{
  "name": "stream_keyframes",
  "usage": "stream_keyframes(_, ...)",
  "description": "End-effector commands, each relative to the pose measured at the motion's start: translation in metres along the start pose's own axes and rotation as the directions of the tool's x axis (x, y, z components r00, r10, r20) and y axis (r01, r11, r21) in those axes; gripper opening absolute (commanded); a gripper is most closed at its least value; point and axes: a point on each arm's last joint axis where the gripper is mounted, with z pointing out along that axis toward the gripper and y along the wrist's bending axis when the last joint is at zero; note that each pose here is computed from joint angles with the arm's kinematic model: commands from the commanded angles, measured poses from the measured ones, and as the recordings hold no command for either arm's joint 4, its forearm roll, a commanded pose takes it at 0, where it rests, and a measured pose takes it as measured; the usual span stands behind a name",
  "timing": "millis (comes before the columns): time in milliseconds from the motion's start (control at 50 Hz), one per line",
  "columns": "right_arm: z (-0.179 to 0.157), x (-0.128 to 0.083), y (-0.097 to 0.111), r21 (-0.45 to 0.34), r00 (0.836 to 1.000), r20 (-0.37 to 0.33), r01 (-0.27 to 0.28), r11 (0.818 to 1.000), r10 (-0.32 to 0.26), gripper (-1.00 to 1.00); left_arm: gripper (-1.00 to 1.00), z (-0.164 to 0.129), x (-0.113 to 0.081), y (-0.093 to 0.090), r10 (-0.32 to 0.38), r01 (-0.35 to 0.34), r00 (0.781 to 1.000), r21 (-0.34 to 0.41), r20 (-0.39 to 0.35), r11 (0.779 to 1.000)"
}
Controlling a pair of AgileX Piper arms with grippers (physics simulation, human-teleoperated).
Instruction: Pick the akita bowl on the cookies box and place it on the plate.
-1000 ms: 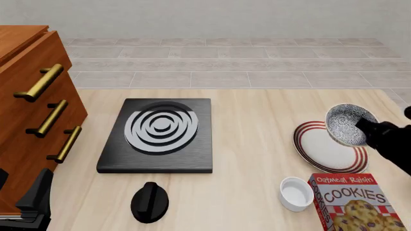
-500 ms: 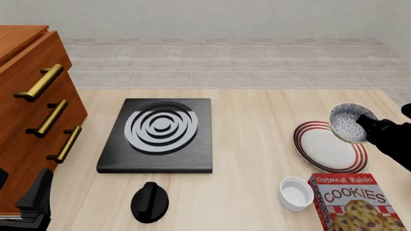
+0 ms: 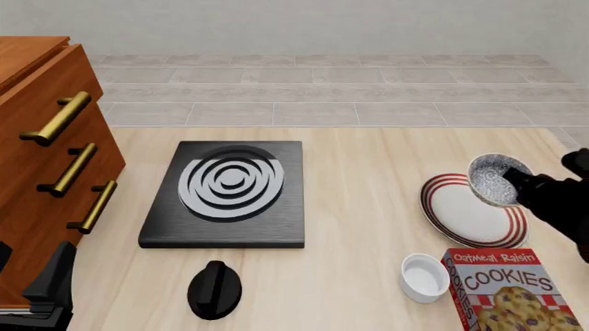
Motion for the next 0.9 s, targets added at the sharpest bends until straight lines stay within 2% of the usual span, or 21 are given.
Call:
stream_keyframes(20, 0.012, 0.001, -0.002, 0.010, 1.000, -0.003, -0.018, 1.000, 0.018, -1.00, 1.00, 0.000, 0.000, 0.000, 0.000, 0.000, 1.000, 0.000, 0.000, 1.000)
stream_keyframes(900, 0.063, 0.006, -0.014, 0.063, 0.998, -0.064, 0.020, 0.998, -0.016, -1.00, 1.00, 0.000, 0.000, 0.000, 0.000, 0.000, 1.000, 0.000, 0.000, 1.000)
